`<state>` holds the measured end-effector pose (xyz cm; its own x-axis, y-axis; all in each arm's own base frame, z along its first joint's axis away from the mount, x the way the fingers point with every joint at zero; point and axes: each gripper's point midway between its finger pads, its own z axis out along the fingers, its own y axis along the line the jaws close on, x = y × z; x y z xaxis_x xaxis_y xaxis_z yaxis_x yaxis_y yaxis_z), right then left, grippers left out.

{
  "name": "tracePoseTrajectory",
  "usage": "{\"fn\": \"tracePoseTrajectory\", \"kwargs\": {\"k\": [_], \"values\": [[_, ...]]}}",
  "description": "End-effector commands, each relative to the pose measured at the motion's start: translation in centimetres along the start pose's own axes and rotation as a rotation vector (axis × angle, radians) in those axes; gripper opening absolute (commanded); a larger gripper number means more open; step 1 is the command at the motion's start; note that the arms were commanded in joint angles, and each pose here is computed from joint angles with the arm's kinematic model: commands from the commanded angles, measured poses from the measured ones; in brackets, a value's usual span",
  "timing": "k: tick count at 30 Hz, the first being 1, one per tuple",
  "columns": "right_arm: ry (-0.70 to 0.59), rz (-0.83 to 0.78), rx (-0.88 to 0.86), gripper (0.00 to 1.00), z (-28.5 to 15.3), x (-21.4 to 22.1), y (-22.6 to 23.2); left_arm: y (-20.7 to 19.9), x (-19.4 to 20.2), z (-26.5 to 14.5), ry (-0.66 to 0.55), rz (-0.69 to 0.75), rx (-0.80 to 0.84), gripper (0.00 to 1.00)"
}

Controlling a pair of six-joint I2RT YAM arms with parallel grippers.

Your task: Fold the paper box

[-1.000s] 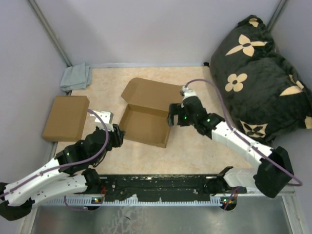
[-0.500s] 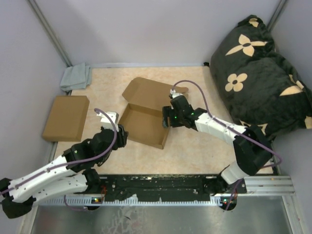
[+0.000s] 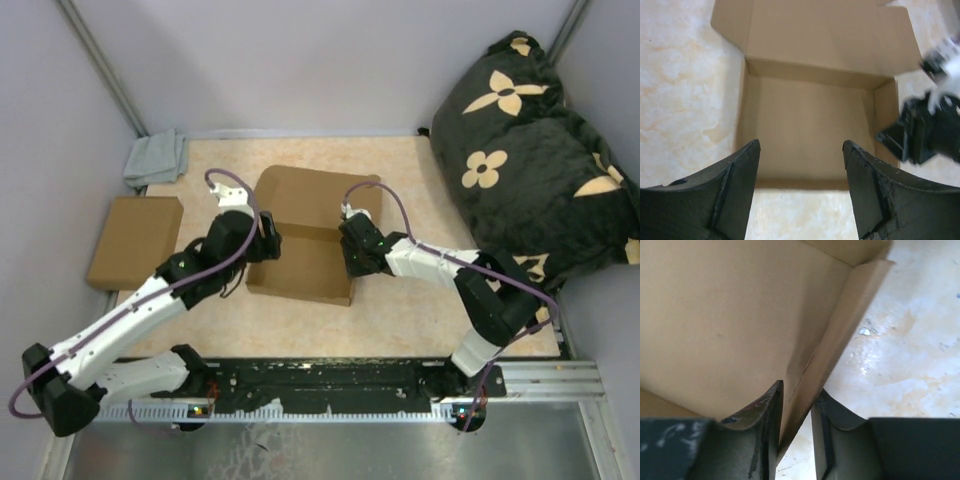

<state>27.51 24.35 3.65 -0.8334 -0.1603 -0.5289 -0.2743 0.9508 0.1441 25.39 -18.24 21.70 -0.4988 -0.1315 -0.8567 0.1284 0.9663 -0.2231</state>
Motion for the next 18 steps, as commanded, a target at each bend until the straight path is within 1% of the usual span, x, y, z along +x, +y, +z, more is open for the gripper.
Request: {"fn": "tracePoseTrajectory", "kwargs": {"k": [1,5,7,10,14,16,17,18], "values": [[-0.098,-0.057,0.065,0.25,-1.7,-1.4,-1.9,-0.1,-2.6,3.3,0.026,-0.070,0.064,0.73],[-0.111,-0.082,0.050,0.16,-2.2,-0.9,-2.6,2.4,-2.5,7.0,0.068,-0.100,-0.002,0.72],[-0.119,-0.077,0.045,0.15,-2.5,-0.8,-2.9,3.9,-1.9,8.7,0.104,-0.123,-0.033,0.69],[-0.119,-0.056,0.023,0.16,-2.8,-0.9,-2.9,5.0,0.2,10.2,0.173,-0.129,-0.069,0.63],[-0.113,-0.004,0.017,0.13,-2.8,-1.1,-2.8,6.2,2.9,9.9,0.256,-0.139,-0.129,0.60],[-0.104,0.045,0.027,0.03,-2.4,-0.8,-3.2,6.8,3.4,9.2,0.251,-0.143,-0.143,0.60],[-0.101,0.072,0.026,0.00,-2.1,-0.7,-3.4,7.0,3.2,8.8,0.235,-0.146,-0.147,0.60],[-0.098,0.095,0.020,0.00,-1.8,-0.5,-3.5,7.2,3.1,8.5,0.221,-0.147,-0.152,0.60]]}}
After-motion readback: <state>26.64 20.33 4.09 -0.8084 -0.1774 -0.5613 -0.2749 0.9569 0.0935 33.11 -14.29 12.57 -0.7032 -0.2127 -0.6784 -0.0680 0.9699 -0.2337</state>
